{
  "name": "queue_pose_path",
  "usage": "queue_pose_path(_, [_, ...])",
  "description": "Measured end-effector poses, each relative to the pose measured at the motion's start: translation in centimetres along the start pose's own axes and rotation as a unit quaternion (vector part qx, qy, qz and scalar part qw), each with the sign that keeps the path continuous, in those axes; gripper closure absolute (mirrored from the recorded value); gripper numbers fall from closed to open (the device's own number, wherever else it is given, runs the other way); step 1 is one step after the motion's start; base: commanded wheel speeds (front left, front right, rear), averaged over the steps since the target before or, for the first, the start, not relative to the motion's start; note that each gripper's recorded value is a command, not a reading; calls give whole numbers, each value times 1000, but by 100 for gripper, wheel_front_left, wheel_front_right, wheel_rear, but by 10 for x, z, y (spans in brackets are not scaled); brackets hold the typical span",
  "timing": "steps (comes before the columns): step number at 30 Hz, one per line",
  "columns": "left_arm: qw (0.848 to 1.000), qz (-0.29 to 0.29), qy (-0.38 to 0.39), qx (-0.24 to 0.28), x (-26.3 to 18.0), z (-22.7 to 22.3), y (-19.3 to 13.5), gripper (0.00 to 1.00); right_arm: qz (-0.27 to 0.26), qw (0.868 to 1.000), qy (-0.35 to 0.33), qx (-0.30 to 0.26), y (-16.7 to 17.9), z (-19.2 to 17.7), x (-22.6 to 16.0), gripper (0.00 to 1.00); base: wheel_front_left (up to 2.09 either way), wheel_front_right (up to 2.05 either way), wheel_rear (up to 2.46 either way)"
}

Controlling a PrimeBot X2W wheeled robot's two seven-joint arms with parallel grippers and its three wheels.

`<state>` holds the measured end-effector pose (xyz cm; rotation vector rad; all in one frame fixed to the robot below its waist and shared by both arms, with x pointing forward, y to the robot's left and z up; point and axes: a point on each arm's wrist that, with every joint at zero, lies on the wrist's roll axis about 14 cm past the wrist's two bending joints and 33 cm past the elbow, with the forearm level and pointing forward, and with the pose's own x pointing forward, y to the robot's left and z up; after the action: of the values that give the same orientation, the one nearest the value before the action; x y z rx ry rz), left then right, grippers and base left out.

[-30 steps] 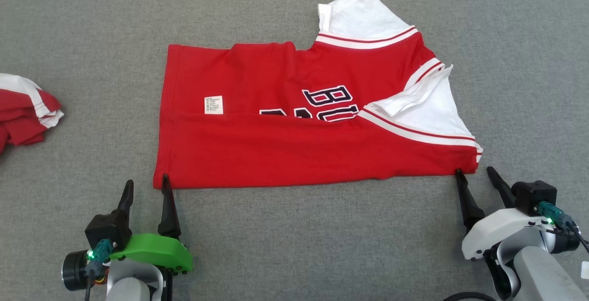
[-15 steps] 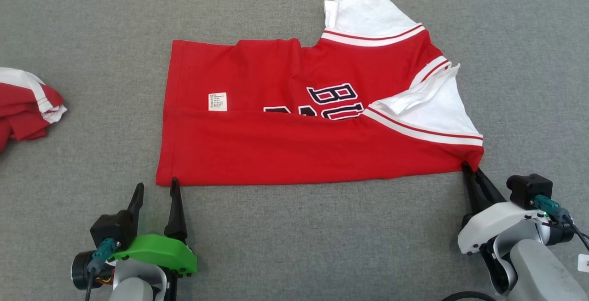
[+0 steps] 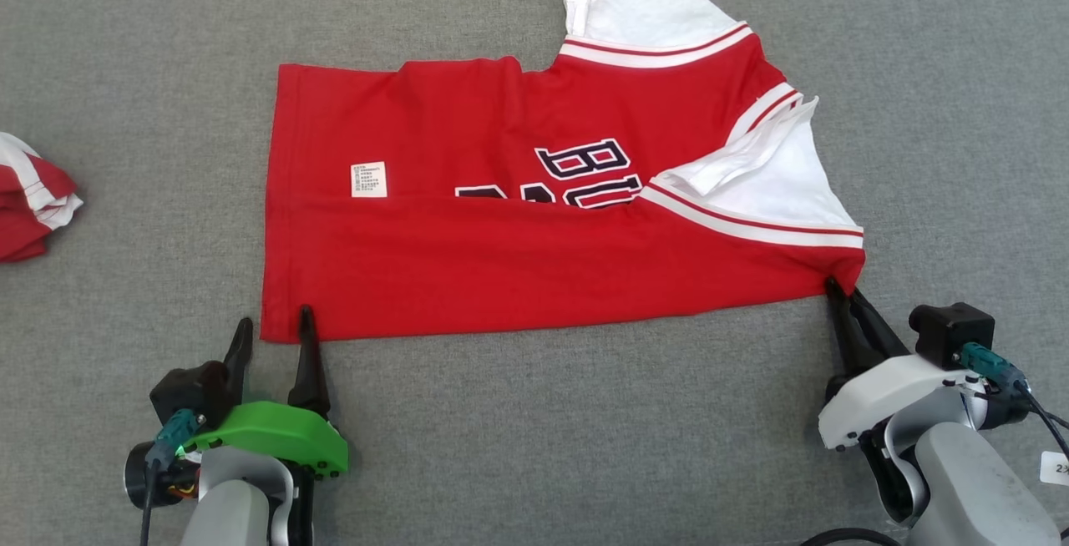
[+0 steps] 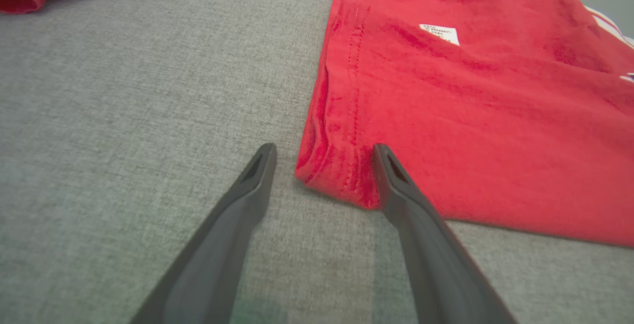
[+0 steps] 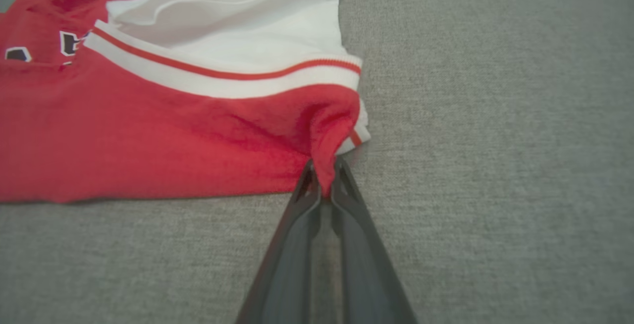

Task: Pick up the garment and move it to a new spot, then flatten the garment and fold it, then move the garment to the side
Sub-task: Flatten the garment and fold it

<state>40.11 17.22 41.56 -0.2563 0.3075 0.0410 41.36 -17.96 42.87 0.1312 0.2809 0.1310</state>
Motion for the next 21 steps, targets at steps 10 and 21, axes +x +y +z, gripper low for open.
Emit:
queue_pose_path(10, [1000, -15, 8, -21, 6, -5, -6, 100, -3, 1000, -3, 4, -3, 1, 2, 100, 0, 0, 0])
queue_pose_path(21, [999, -4, 24, -27, -35, -19, 5, 100, -12, 1000, 6, 15, 0, -8, -33, 100, 0, 0, 0])
